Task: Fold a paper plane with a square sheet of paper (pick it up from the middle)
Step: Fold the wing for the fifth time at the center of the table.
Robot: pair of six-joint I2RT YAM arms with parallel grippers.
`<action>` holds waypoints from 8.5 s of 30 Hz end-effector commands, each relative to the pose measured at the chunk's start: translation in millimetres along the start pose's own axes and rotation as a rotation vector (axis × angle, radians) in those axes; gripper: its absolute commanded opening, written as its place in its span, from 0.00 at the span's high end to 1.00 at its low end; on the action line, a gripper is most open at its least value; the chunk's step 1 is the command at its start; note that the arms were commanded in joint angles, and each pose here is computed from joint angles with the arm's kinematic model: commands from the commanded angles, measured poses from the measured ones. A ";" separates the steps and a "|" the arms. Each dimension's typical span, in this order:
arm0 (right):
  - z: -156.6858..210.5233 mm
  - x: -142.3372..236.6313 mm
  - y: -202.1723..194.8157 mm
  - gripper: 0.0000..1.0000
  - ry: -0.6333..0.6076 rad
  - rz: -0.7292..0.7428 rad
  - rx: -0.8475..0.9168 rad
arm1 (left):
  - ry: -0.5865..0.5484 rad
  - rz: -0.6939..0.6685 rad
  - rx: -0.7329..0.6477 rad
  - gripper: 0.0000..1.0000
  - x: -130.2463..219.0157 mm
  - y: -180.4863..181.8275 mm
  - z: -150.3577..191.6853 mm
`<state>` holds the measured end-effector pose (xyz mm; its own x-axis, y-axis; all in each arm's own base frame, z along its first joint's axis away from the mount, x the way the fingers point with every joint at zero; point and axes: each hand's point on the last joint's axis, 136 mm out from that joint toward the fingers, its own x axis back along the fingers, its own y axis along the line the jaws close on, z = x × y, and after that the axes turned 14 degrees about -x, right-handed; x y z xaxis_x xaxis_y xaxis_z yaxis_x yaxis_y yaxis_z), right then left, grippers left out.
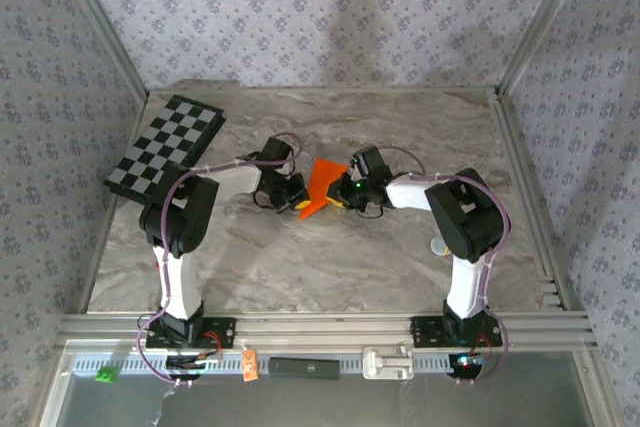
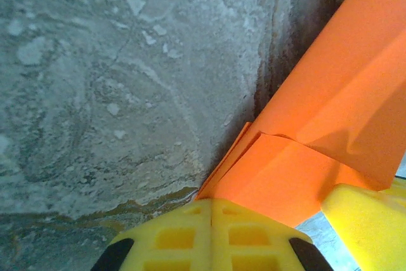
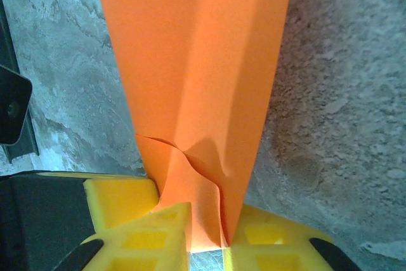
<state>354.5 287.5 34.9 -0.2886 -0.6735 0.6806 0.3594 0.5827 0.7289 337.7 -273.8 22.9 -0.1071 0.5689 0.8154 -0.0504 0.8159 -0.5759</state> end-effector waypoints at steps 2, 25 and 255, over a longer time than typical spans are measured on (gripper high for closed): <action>-1.0 -0.6 2.4 0.82 0.000 -0.017 -0.005 | 0.038 -0.028 0.035 0.95 -8.4 15.7 8.9; -17.1 38.5 7.6 0.96 -0.151 0.026 -0.058 | -0.252 -0.032 -0.483 0.43 54.2 -41.4 -12.4; -37.8 61.5 -33.7 0.42 -0.142 0.093 0.301 | 0.086 0.329 -0.416 1.00 -34.1 -62.8 24.4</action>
<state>361.2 195.6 50.4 -0.4553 -0.5156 0.7258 0.1769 0.7466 0.6413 318.4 -347.6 26.6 0.0377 0.7724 0.6340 0.4071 0.5675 -0.7157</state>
